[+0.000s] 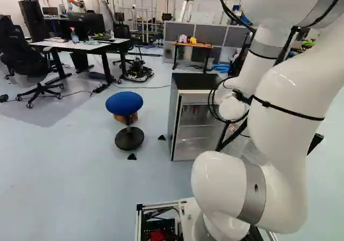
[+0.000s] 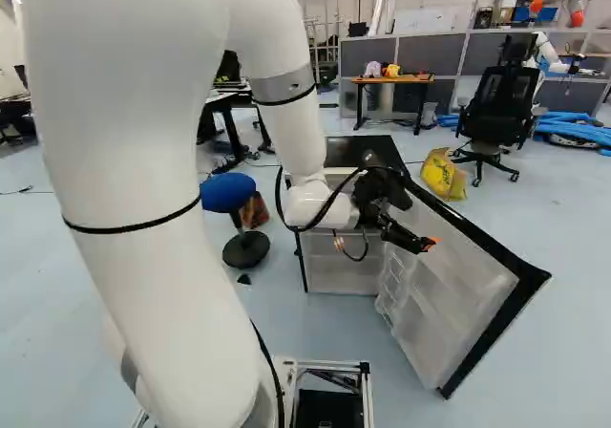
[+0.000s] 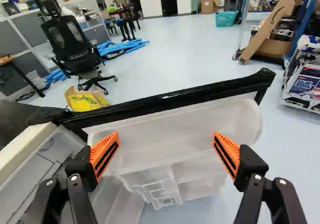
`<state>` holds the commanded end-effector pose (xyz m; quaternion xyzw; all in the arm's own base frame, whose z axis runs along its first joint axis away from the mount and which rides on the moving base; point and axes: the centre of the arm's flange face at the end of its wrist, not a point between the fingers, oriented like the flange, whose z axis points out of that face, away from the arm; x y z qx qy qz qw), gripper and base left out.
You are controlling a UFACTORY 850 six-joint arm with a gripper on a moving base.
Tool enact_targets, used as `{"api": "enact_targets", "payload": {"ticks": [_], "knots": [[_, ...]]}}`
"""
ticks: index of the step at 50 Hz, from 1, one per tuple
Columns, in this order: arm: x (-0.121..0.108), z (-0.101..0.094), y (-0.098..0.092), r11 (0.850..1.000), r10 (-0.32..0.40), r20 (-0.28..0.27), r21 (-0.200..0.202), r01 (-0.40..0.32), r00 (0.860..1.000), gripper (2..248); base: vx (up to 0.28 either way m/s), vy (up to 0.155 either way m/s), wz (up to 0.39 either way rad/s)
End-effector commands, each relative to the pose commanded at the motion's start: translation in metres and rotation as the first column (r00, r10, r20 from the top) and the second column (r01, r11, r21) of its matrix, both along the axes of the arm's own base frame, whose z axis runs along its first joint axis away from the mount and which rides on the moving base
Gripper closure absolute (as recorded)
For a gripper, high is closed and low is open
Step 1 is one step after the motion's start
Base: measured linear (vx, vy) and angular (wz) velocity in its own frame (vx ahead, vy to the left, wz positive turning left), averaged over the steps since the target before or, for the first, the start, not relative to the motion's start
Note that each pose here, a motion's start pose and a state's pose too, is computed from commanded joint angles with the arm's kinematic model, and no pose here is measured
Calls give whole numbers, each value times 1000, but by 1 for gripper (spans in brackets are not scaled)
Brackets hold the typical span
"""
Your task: Grab a drink from the fridge
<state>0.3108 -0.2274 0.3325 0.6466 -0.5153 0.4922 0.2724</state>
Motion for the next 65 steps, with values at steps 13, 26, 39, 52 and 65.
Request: {"api": "enact_targets", "payload": {"ticks": [13, 26, 39, 52, 65], "knots": [[-13, 1, 6, 994, 110, -26, -11, -110, 994, 3, 0, 0, 0], [-26, 2, 14, 976, 217, -52, -20, -218, 975, 3, 0, 0, 0], [-40, 2, 21, 948, 315, -80, -26, -318, 946, 3, 0, 0, 0], [-43, 1, 24, 908, 413, -110, -23, -418, 904, 3, 0, 0, 0], [-36, -1, 27, 849, 522, -143, -14, -529, 841, 3, 0, 0, 0]]}}
